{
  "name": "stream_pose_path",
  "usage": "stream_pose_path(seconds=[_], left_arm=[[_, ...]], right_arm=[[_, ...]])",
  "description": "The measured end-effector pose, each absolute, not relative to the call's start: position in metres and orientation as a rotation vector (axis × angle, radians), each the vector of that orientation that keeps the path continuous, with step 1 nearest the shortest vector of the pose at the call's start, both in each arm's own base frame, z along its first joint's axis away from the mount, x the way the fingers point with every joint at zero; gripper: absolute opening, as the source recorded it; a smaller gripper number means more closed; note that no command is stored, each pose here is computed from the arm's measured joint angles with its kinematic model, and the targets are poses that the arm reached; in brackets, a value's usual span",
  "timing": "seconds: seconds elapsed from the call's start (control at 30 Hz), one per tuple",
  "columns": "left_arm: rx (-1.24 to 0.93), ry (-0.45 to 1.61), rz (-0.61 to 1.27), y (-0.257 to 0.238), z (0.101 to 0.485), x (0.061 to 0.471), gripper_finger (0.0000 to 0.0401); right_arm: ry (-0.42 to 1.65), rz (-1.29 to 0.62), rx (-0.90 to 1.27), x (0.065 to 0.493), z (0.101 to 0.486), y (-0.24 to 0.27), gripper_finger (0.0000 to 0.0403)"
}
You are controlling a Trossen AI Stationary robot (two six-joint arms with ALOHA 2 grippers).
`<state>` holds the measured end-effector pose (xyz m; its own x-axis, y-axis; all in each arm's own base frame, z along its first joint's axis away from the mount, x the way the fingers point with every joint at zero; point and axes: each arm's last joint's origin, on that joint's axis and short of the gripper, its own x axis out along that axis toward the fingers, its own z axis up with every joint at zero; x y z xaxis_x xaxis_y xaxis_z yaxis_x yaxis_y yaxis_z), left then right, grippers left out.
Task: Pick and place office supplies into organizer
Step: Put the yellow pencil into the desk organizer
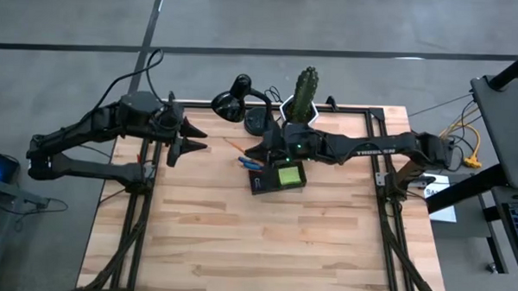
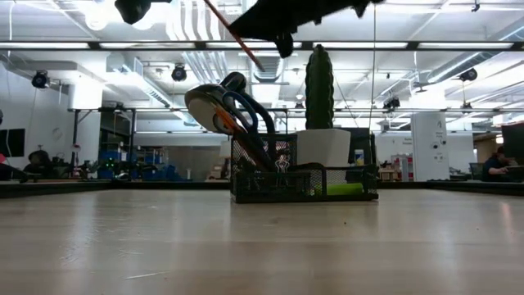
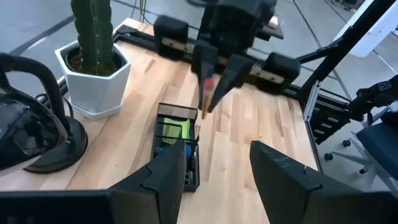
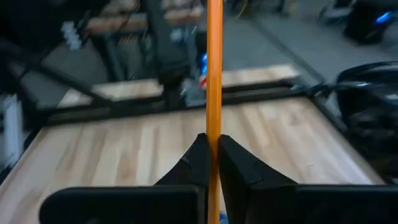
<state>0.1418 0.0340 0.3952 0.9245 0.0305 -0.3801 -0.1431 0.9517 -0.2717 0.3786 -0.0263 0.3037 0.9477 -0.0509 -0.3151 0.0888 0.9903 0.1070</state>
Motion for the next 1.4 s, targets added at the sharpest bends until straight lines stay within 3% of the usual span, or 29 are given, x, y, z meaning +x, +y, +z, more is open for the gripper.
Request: stream_pose_path(seconds=[0.2, 0.5, 1.4], left_arm=[[-0.3, 0.379, 0.091, 0.034, 0.396, 0.141, 0.0164], [-0.301, 0.381, 0.091, 0.034, 0.395, 0.142, 0.0164], [-0.309, 0.406, 0.096, 0.036, 0.392, 0.149, 0.0164]], right_arm=[[0.115, -0.195, 0.182, 0.364, 0.271, -0.038, 0.0009], [0.009, -0.35, 0.225, 0.338, 0.221, -0.044, 0.0008], [0.158, -0.372, 0.235, 0.344, 0.16, -0.047, 0.0008]])
